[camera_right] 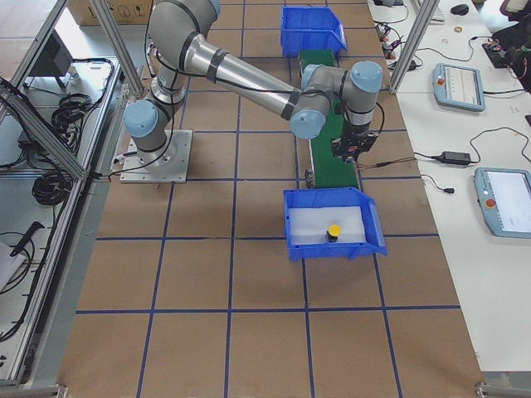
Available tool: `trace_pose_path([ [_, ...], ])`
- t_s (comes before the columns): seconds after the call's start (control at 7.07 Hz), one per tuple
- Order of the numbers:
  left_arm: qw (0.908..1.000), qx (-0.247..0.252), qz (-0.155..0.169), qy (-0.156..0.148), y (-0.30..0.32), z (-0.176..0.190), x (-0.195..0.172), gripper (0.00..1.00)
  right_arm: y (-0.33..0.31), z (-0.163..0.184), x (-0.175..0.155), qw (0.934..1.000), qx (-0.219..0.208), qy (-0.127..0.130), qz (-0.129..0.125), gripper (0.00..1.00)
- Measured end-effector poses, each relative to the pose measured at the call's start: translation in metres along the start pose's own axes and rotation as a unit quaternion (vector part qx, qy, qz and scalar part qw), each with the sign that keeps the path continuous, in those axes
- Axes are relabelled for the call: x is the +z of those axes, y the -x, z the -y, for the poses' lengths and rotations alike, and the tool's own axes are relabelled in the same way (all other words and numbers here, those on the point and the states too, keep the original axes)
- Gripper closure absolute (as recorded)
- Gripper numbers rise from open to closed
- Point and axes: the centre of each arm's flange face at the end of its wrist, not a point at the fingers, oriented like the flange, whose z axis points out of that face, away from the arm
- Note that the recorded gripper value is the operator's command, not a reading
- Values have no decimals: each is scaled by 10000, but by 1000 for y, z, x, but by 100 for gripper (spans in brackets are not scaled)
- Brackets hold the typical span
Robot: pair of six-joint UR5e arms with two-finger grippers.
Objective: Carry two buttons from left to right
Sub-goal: 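Carry the red button into the blue bin and release it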
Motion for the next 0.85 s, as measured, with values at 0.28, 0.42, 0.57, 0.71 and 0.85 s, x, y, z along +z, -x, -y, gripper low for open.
trace_pose_path([
  [0.28, 10000, 4, 0, 0, 0, 0, 0, 0, 32, -86, 18, 9997, -1, -253, -26, 93],
  [0.42, 10000, -3, 0, -1, 0, 0, 0, 0, 50, -115, 32, 9993, -19, -360, 18, 93],
  [0.57, 10000, -7, 0, -3, 0, 0, 0, 0, 61, -129, 52, 9990, -33, -439, 77, 92],
  [0.71, 10000, -9, 0, -2, 0, 0, 0, 0, 68, -137, 76, 9988, -21, -477, 118, 92],
  [0.85, 10000, -10, 0, 2, -1, -1, 0, 0, 74, -140, 97, 9985, 12, -519, 152, 90],
])
